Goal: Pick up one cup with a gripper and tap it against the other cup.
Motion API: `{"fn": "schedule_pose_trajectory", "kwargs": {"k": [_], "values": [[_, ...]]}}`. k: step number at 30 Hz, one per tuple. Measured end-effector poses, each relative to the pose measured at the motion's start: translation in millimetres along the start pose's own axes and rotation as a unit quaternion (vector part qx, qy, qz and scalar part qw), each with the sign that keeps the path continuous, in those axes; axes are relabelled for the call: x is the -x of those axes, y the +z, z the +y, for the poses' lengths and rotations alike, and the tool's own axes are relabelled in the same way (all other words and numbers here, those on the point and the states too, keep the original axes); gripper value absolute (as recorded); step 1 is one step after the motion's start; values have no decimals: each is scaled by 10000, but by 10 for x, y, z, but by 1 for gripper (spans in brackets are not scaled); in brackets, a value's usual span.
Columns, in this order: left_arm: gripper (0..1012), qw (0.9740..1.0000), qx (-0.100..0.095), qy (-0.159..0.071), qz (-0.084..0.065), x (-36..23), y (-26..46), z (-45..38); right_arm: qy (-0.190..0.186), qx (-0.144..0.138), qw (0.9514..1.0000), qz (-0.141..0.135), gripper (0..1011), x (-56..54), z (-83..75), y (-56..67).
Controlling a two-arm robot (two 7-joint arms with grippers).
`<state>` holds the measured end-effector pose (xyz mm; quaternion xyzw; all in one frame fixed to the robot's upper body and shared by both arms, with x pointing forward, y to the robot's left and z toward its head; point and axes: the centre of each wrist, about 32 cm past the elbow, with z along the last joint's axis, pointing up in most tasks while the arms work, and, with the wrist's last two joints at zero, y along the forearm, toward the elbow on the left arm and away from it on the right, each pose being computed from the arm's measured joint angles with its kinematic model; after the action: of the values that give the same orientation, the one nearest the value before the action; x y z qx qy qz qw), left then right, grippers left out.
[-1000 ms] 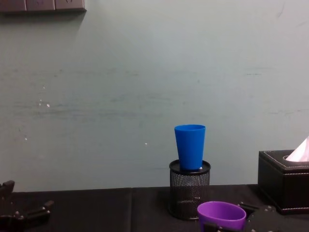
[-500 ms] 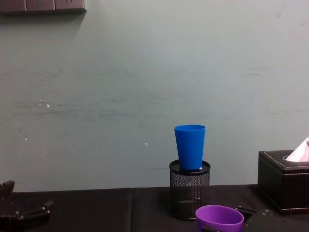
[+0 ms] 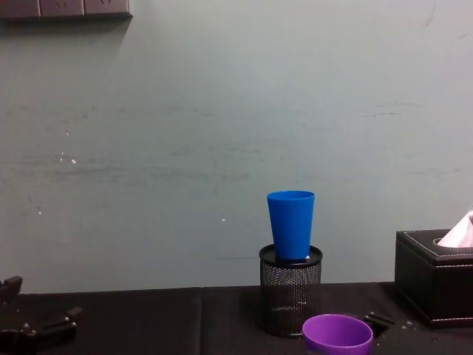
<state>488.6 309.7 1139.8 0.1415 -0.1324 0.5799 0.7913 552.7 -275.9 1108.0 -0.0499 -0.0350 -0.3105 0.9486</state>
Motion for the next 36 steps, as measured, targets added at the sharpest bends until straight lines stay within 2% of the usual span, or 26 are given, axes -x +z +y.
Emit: {"fn": "schedule_pose_trajectory", "kwargs": {"k": [2,8,15,22,24,27,29,30,31,32,33,34,35,36], "values": [[1000,10000,0,0,0,0,0,0,0,0,10000,2,1003,0,0,0],[1000,10000,0,0,0,0,0,0,0,-12,10000,-4,1003,1,1,8],[1000,10000,1,0,0,0,0,0,-84,-228,9996,-129,1003,27,-7,89],[1000,10000,0,0,0,0,0,0,-382,-486,9980,-161,1003,60,-33,173],[1000,10000,0,0,0,0,0,0,-610,-552,9965,-138,1003,79,-44,197],[1000,10000,1,0,0,0,0,0,-1093,-546,9924,-109,1003,121,-56,224],[1000,10000,0,0,0,0,0,0,-1535,-517,9868,-75,1003,158,-61,229],[1000,10000,0,0,0,0,0,0,-1882,-495,9809,-59,1003,191,-58,225],[1000,10000,0,0,0,0,0,0,-2061,-477,9774,-54,1003,204,-56,221],[1000,10000,0,0,0,0,0,0,-2061,-477,9774,-54,1003,204,-56,221],[1000,10000,0,0,0,0,0,0,-2384,-427,9702,-53,1003,239,-47,208],[1000,10000,0,0,0,0,0,0,-2524,-402,9668,-58,1003,254,-40,203],[1000,10000,0,0,0,0,0,0,-2736,-362,9611,-71,1003,279,-27,195],[1000,10000,0,0,0,0,0,0,-2841,-333,9582,-77,1003,292,-18,191]]}}
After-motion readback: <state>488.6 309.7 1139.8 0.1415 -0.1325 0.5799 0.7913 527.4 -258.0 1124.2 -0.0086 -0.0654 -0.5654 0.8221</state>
